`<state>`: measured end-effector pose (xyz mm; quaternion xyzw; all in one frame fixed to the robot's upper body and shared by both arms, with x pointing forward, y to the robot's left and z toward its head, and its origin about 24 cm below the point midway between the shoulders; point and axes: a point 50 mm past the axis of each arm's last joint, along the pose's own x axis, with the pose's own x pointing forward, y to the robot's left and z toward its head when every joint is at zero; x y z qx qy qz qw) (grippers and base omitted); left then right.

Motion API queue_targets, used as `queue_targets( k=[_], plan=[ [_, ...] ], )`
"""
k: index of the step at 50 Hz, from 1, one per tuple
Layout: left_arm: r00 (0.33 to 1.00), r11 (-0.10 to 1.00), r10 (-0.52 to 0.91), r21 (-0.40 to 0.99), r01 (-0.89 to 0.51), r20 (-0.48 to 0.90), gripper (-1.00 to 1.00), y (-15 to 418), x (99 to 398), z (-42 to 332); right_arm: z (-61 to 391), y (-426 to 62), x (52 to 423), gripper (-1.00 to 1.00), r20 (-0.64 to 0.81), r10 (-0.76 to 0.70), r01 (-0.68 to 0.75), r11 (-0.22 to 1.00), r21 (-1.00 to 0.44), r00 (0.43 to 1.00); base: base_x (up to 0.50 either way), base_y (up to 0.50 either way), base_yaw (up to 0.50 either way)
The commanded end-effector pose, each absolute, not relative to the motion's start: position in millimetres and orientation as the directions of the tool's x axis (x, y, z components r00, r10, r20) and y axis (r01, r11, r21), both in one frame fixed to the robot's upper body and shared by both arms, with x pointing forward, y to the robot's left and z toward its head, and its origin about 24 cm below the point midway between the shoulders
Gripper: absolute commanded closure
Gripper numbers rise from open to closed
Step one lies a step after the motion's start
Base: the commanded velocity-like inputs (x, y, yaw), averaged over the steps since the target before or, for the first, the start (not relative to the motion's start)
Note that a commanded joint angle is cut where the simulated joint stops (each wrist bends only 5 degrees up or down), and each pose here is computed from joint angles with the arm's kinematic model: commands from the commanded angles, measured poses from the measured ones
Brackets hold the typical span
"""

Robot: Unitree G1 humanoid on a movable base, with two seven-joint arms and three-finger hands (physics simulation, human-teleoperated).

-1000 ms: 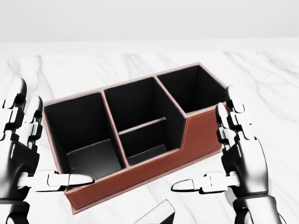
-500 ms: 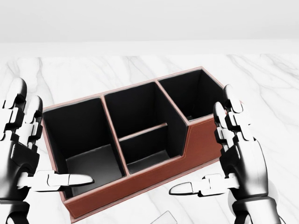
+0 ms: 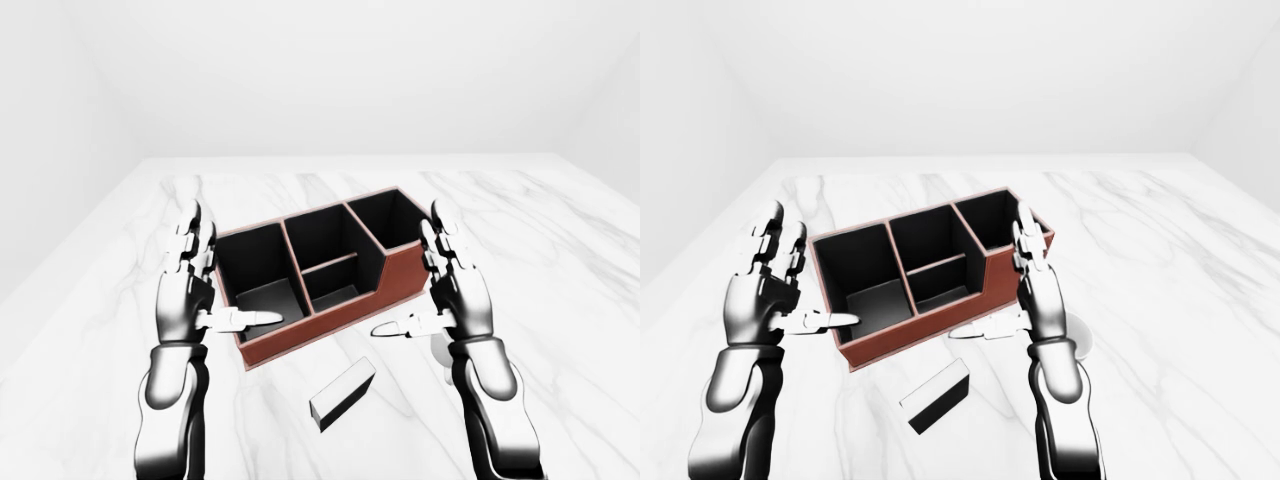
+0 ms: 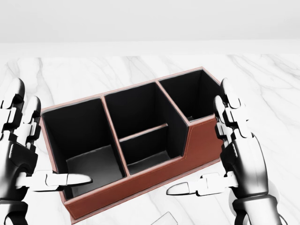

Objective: Pick up the book and place it in the front compartment of the caddy.

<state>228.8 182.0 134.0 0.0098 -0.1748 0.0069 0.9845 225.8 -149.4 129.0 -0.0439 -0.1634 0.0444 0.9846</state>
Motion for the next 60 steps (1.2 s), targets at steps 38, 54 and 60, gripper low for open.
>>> queue_targets(
  k=[38,54,60],
  plan=[
    [0.950,1.000,0.009,0.021,-0.017,0.312,-0.97,182.1,232.3,126.6,141.7,-141.0,217.3,-1.00,0.314,0.274,-0.163,0.927,-0.339,0.909,0.00,0.00,0.00],
    [0.951,1.000,0.011,0.020,-0.019,0.309,-0.97,181.8,232.8,126.0,148.6,-138.3,203.1,-1.00,0.325,0.305,-0.170,0.907,-0.385,0.895,0.00,0.00,0.00],
    [0.953,1.000,0.010,0.020,-0.017,0.303,-0.97,181.9,233.7,124.5,145.7,-135.1,196.0,-1.00,0.305,0.319,-0.186,0.899,-0.396,0.897,0.00,0.00,0.00]
  ],
)
